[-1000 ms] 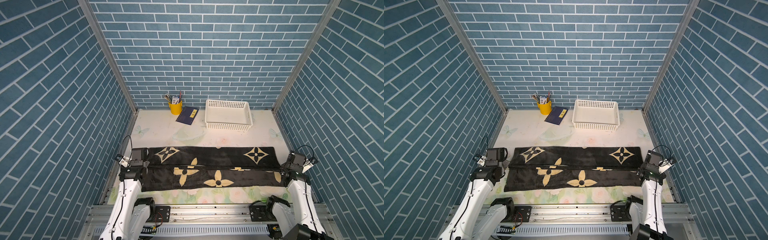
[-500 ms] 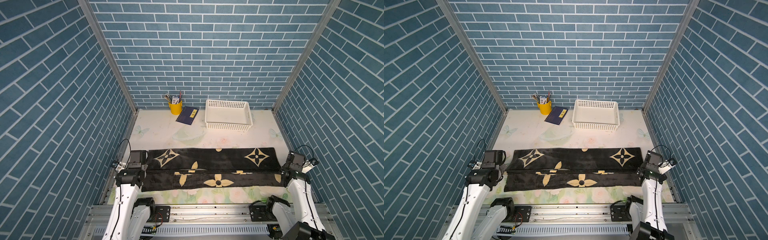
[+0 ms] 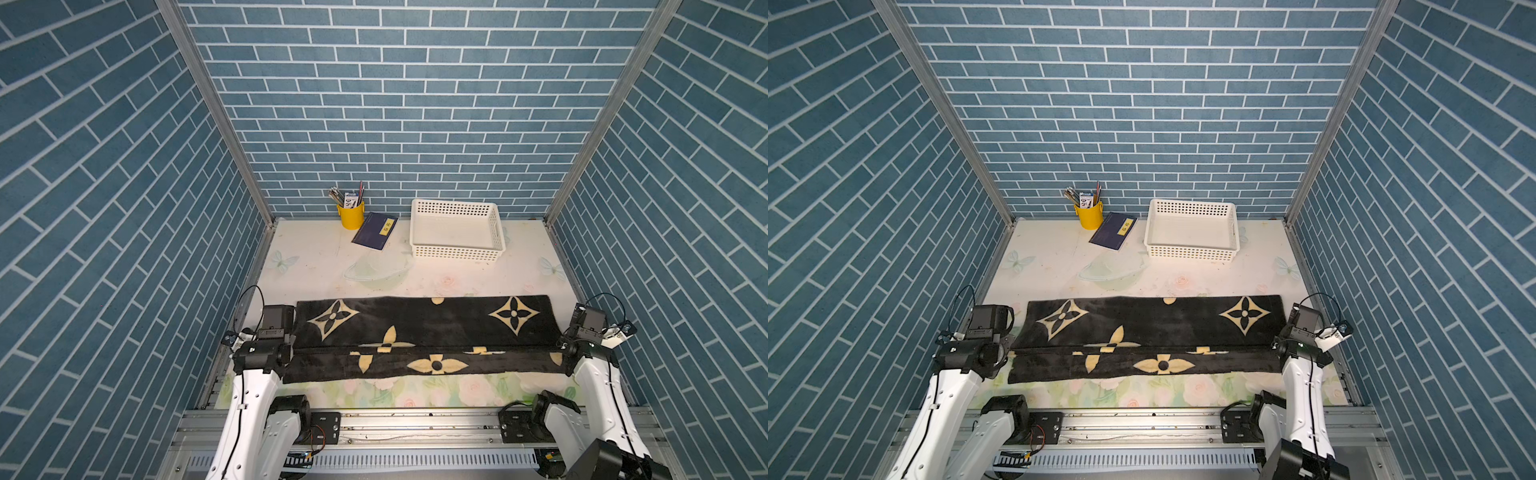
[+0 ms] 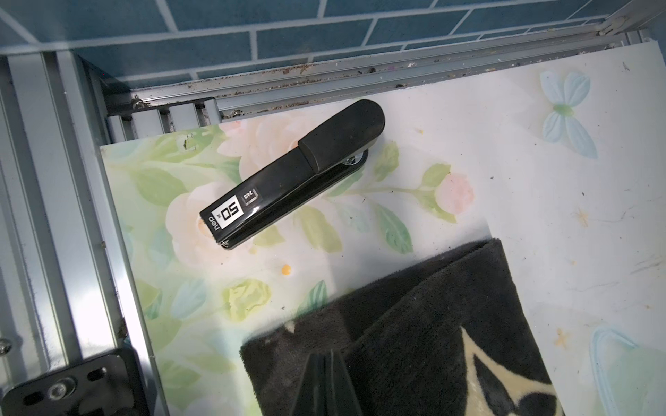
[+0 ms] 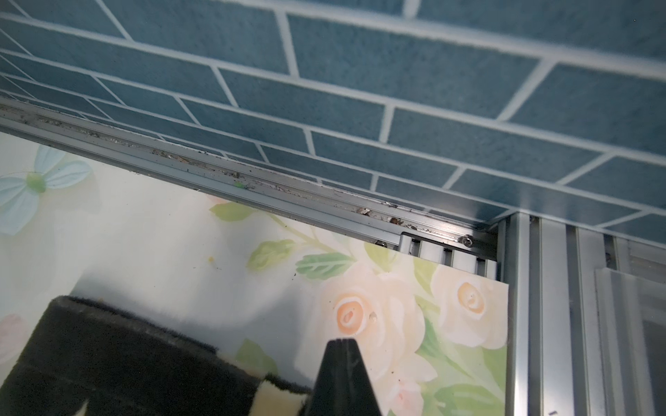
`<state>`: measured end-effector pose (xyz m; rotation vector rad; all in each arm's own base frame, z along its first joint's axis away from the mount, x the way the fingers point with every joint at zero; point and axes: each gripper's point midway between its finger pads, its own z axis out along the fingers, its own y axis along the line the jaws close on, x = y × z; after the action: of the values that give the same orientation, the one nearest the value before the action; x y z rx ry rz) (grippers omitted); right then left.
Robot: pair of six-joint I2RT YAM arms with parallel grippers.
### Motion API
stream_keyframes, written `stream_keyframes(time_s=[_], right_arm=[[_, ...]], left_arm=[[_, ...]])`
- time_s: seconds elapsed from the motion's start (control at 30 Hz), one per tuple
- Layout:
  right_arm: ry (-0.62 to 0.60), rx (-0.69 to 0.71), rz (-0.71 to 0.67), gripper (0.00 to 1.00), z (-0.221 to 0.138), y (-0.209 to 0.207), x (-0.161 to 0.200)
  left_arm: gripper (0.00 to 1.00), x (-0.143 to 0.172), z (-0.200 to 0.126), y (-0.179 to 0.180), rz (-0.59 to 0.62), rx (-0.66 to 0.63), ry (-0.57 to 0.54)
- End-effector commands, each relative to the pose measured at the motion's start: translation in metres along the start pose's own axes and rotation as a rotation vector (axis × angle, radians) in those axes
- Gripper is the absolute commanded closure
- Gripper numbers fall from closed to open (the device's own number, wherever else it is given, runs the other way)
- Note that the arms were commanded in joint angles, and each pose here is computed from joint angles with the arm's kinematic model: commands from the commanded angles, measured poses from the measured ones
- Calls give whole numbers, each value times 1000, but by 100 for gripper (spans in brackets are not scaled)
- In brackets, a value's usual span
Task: Roll up the pillowcase
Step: Fold the pillowcase.
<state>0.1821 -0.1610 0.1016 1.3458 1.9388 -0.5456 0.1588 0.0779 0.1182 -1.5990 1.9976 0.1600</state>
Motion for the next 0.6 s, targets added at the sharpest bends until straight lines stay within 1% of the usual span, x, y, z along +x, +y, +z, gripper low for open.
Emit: stream_keyframes(time_s=[0.0,0.03,0.07,0.1,0.13,0.17,0.2,0.23,0.27,0.3,0.37,0.4,0.47,0.5,0.57], right_arm=[[-47,74,35,100,0,-15,-6],[-47,76,38,100,0,-15,-6],[-46,77,37,99,0,-15,-6],[-44,79,43,84,-1,-15,-7],[-38,77,49,67,-2,-15,-7],[-31,69,46,53,-3,-13,-7],[-19,48,40,35,-5,-9,-7],[-9,35,38,27,-5,-6,-7],[0,16,34,22,-5,-2,-7],[8,-9,30,17,-6,3,-7],[22,-69,29,10,-8,15,-7],[32,-107,21,7,-8,23,-7],[53,-174,15,4,-10,37,-5],[65,-209,7,4,-11,44,-3],[85,-269,-12,4,-12,57,3]], left_arm=[[98,-5,0,19,-28,-60,-46],[91,-4,-1,19,-32,-53,-41],[80,-4,-1,19,-35,-47,-39],[67,-4,-3,19,-42,-42,-39],[49,-4,-5,20,-51,-41,-38],[39,-4,-7,20,-56,-35,-35],[26,-5,-8,18,-58,-27,-30],[21,-6,-11,15,-60,-17,-29],[22,-8,-13,11,-50,0,-33],[26,-13,-15,5,-43,21,-48],[28,-22,-19,-6,-44,64,-81],[29,-23,-20,-18,-7,108,-80],[28,-20,-16,-38,21,155,-49],[28,-15,-11,-53,62,192,-19],[29,-4,-2,-70,115,211,38]])
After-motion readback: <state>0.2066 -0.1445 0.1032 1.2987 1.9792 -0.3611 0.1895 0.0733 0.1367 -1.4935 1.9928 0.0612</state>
